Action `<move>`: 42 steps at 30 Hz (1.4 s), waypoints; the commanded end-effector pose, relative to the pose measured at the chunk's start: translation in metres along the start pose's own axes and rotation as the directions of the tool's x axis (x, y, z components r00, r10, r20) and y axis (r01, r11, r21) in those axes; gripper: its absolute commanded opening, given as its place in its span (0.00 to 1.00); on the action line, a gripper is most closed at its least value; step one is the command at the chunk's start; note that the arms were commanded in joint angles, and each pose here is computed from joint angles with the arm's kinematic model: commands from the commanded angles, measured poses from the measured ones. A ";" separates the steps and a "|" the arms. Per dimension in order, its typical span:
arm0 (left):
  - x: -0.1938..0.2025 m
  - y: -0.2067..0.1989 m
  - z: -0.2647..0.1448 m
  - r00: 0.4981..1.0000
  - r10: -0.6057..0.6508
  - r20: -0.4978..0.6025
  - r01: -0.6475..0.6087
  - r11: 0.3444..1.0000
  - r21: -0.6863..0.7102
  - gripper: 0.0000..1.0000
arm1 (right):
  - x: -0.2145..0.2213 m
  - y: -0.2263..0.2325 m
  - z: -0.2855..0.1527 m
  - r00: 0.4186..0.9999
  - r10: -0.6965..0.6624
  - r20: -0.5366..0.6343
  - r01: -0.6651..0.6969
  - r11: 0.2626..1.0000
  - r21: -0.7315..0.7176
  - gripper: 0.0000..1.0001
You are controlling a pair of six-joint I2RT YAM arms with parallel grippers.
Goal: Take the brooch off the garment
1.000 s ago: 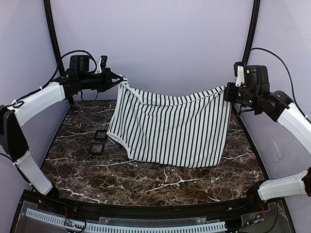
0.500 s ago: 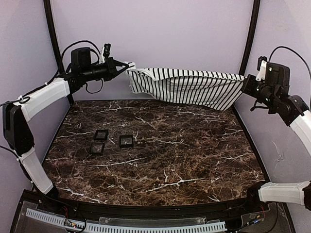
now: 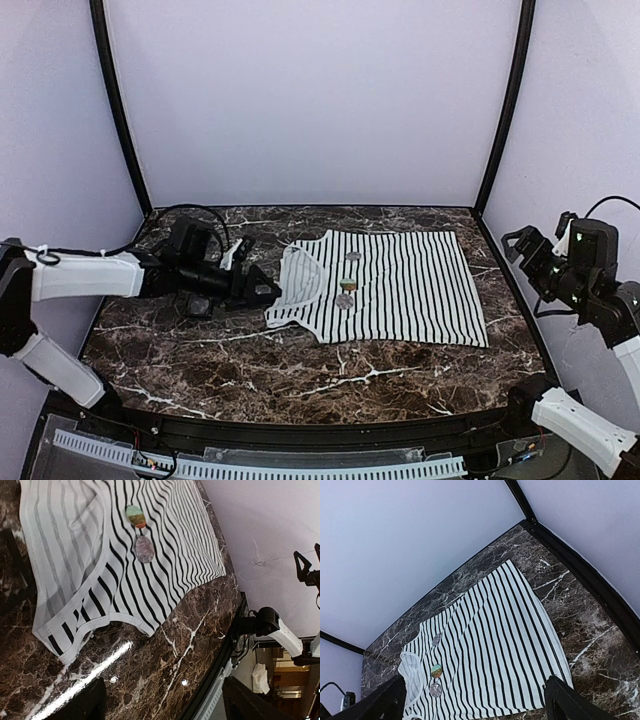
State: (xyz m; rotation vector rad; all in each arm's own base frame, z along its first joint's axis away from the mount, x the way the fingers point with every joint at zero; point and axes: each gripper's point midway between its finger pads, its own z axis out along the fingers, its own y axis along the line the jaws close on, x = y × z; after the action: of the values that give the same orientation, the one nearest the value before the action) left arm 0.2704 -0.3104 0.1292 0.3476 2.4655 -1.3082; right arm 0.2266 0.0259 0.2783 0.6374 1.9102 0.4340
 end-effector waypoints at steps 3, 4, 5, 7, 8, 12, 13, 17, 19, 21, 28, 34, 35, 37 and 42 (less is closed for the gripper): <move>-0.023 -0.056 -0.088 0.954 0.189 0.234 -0.178 0.982 -0.069 0.92 | -0.003 0.024 0.010 0.999 -0.023 -0.030 0.021 0.997 -0.074 0.95; -0.023 -0.052 -0.095 0.951 0.191 0.243 -0.169 0.980 -0.110 0.95 | 0.002 0.029 0.017 0.997 -0.049 -0.057 0.044 0.995 -0.084 0.94; -0.025 -0.057 -0.104 0.942 0.209 0.263 -0.183 0.976 -0.121 0.96 | 0.009 0.035 0.025 0.993 -0.078 -0.091 0.068 0.992 -0.106 0.92; -0.029 -0.054 -0.117 0.934 0.213 0.287 -0.167 0.970 -0.175 0.98 | 0.024 0.049 0.039 0.978 -0.136 -0.156 0.110 0.980 -0.164 0.89; -0.031 -0.050 -0.123 0.934 0.207 0.292 -0.150 0.967 -0.205 0.99 | 0.034 0.057 0.046 0.965 -0.182 -0.191 0.142 0.969 -0.204 0.87; -0.046 -0.039 -0.138 0.938 0.194 0.289 -0.123 0.961 -0.248 0.99 | 0.079 0.085 0.066 0.897 -0.340 -0.281 0.253 0.918 -0.305 0.81; -0.053 -0.041 -0.141 0.937 0.196 0.288 -0.126 0.961 -0.245 0.99 | 0.091 0.090 0.069 0.879 -0.373 -0.296 0.273 0.905 -0.327 0.80; -0.081 -0.031 -0.162 0.918 0.266 0.295 -0.152 0.921 -0.359 0.99 | 0.140 0.105 0.077 0.817 -0.454 -0.355 0.292 0.857 -0.425 0.71; -0.092 -0.026 -0.171 0.899 0.319 0.298 -0.176 0.890 -0.421 0.99 | 0.168 0.112 0.076 0.781 -0.495 -0.380 0.298 0.831 -0.470 0.67; -0.102 -0.016 -0.180 0.884 0.338 0.321 -0.164 0.870 -0.465 0.99 | 0.194 0.114 0.079 0.747 -0.527 -0.405 0.315 0.817 -0.483 0.63; -0.122 0.034 -0.208 0.839 0.392 0.377 -0.107 0.798 -0.593 0.99 | 0.278 0.124 0.082 0.580 -0.694 -0.427 0.457 0.711 -0.534 0.59; -0.117 0.072 -0.208 0.871 0.351 0.344 -0.053 0.763 -0.644 0.99 | 0.326 0.130 0.089 0.445 -0.786 -0.430 0.529 0.618 -0.582 0.57; -0.116 0.074 -0.206 0.875 0.343 0.342 -0.050 0.766 -0.641 0.99 | 0.331 0.131 0.090 0.433 -0.794 -0.426 0.535 0.607 -0.588 0.56; -0.116 0.073 -0.205 0.873 0.338 0.351 -0.045 0.774 -0.632 0.99 | 0.335 0.137 0.094 0.416 -0.812 -0.410 0.550 0.584 -0.597 0.55; -0.115 0.073 -0.214 0.867 0.357 0.348 -0.041 0.747 -0.664 0.99 | 0.348 0.145 0.104 0.361 -0.852 -0.379 0.583 0.524 -0.621 0.51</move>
State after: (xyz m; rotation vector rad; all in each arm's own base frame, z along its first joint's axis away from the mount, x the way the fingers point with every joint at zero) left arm 0.3683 -0.1077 0.2260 0.1026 2.2244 -0.3876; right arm 0.2315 0.3360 0.0610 -0.7426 2.4939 0.4549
